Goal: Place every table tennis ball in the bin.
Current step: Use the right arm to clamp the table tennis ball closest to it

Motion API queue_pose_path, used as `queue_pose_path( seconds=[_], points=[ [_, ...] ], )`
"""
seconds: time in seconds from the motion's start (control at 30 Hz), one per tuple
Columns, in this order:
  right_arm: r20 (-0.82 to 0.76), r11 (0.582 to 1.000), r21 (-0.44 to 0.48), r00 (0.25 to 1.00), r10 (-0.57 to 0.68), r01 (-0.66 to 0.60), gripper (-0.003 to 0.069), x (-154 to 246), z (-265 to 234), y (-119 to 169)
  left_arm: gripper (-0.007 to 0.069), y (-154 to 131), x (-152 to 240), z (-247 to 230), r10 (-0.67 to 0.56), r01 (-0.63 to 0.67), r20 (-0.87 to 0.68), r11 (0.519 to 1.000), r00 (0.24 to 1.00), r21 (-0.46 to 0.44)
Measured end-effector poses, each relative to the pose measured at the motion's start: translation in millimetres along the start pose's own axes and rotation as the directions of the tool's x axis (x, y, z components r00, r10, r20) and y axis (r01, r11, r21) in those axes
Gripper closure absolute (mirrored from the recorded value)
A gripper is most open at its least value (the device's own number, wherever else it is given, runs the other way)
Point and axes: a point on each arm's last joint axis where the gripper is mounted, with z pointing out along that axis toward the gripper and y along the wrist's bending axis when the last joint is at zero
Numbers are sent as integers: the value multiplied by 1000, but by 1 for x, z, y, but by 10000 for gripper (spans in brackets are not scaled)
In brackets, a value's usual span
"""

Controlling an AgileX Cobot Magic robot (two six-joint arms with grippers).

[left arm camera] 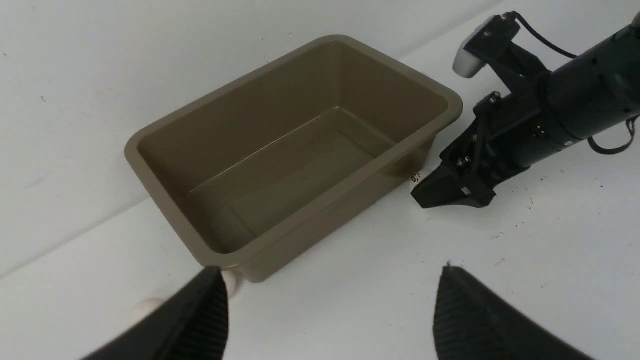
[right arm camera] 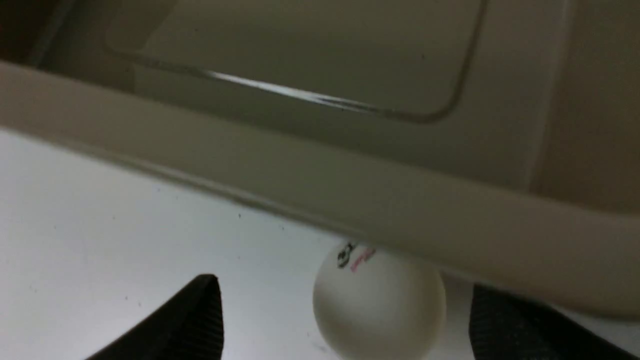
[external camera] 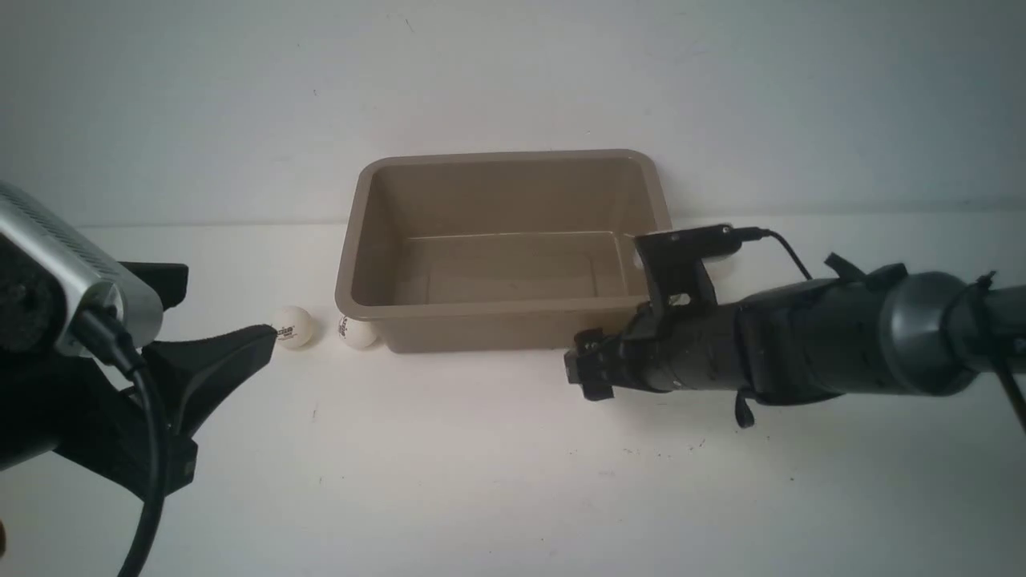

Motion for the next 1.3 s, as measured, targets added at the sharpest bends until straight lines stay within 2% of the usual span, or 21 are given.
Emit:
queue_pose_path(
  seconds=[0.23,0.7,1.03,1.3],
  points=[
    [10,999,32,1000,0,0,64,-4,4,-2,126,0,0,0,0,0,0,1000,1000,0],
    [11,999,41,1000,3,-3,65,-4,4,-3,126,0,0,0,0,0,0,1000,1000,0],
    [-23,996,95,1000,5,-3,65,6,15,-10,126,0,0,0,0,0,0,1000,1000,0],
    [-62,981,196,998,9,4,67,23,6,-22,126,0,0,0,0,0,0,1000,1000,0]
  ],
)
